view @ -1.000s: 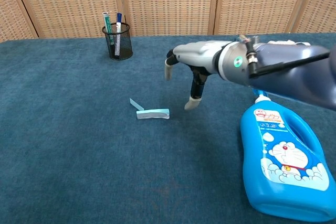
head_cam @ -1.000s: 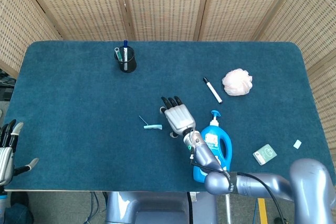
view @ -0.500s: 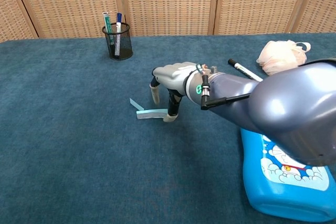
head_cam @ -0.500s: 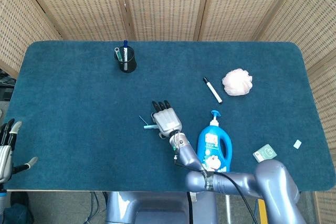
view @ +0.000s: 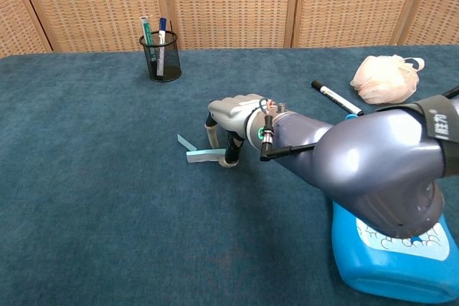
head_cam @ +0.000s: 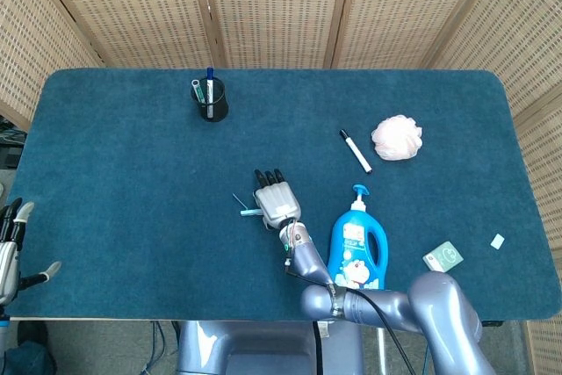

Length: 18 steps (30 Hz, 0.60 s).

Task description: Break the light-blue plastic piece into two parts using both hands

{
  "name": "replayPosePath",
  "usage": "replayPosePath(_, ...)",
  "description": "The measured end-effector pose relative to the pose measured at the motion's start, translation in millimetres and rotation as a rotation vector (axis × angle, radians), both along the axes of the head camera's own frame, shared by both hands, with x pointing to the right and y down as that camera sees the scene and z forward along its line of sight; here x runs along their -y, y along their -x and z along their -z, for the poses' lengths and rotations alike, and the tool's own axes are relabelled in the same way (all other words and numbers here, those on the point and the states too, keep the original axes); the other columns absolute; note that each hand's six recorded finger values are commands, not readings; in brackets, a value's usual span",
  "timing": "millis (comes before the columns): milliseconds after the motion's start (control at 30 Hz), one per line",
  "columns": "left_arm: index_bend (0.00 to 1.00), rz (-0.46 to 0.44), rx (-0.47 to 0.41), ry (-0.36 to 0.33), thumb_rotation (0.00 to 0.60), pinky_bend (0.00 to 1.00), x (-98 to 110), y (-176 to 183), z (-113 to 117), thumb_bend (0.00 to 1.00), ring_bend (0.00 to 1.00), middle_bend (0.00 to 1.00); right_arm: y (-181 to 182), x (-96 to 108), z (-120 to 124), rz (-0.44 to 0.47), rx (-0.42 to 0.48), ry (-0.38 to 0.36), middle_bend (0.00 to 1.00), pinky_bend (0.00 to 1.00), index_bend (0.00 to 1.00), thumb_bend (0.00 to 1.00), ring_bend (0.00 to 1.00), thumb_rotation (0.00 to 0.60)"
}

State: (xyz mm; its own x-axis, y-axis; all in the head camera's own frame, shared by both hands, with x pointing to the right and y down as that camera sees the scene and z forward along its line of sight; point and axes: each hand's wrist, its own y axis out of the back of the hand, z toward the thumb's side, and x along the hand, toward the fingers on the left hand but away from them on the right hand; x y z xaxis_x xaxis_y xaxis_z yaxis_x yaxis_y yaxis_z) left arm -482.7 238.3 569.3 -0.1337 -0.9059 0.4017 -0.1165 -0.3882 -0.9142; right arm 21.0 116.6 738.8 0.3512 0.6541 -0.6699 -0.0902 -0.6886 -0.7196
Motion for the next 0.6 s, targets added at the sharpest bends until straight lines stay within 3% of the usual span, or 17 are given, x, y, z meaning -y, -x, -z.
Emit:
replayPosePath(200,0.00,0.002,0.001,0.001,0.600,0.00,0.1,0.2,-0.1,0.00,0.00,0.00,0.1,0.8,-1.1,-0.006,0.005,-0.001,0.03,0.00,0.56,0.45,0.00,0.600)
replayPosePath(433,0.00,-0.001,0.003,-0.009,0.600,0.01,1.1,-0.7,-0.2,0.00,0.00,0.00,1.4,2.3,6.6,-0.012,0.052,-0.014,0.05,0.00,0.59,0.47,0.00,0.600)
replayPosePath(500,0.00,-0.002,0.002,-0.024,0.600,0.09,2.5,-1.1,1.2,0.00,0.08,0.00,1.2,3.1,9.2,-0.015,0.065,-0.018,0.06,0.00,0.59,0.47,0.00,0.600)
replayPosePath(600,0.00,-0.008,0.004,-0.069,0.600,0.46,6.3,-1.7,4.9,0.00,0.36,0.00,0.0,5.1,16.0,-0.019,0.091,-0.028,0.06,0.00,0.60,0.47,0.00,0.600)
